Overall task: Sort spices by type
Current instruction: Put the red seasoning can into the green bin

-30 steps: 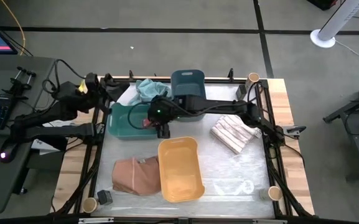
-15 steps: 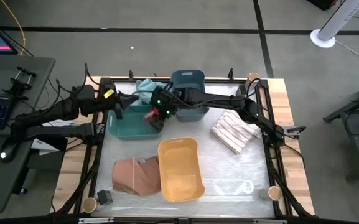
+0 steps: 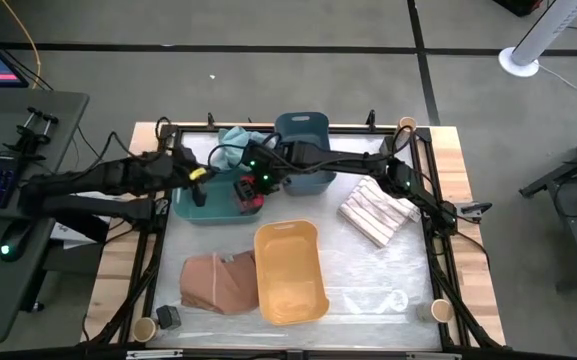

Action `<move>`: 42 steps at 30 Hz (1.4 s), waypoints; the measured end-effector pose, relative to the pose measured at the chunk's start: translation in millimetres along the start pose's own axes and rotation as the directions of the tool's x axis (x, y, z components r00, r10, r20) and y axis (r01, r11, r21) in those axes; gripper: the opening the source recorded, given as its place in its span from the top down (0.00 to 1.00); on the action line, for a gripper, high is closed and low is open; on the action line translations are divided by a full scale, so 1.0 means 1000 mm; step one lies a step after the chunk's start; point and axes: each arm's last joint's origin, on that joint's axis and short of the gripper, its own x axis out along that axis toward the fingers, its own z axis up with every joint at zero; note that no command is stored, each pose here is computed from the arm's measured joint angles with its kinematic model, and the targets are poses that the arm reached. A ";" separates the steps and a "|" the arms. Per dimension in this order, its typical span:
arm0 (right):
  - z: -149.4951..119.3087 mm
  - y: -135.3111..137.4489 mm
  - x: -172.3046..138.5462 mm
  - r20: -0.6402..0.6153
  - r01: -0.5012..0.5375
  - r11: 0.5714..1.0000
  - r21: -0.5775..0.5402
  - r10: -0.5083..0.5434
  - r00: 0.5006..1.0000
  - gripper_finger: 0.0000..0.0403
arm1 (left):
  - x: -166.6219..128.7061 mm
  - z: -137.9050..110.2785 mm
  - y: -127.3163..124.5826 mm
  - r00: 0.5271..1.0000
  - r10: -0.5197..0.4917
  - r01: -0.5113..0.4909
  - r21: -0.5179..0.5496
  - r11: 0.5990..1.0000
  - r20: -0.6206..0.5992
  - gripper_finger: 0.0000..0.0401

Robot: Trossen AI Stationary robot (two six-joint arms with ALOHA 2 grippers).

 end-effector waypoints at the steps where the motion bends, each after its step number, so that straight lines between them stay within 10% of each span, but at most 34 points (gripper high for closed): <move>1: 0.000 0.000 0.000 0.012 0.009 1.000 0.015 -0.009 1.000 0.48 | 0.002 -0.002 -0.001 1.000 0.011 -0.010 0.016 1.000 -0.021 1.00; 16: -0.004 -0.004 0.001 0.018 0.081 0.983 0.166 -0.085 0.996 0.48 | 0.037 -0.052 -0.040 0.947 -0.049 0.110 0.179 0.978 -0.316 1.00; 42: -0.004 -0.003 0.001 0.013 0.068 0.986 0.150 -0.070 0.997 0.36 | 0.065 -0.114 -0.036 0.987 -0.085 0.121 0.280 0.952 -0.138 1.00</move>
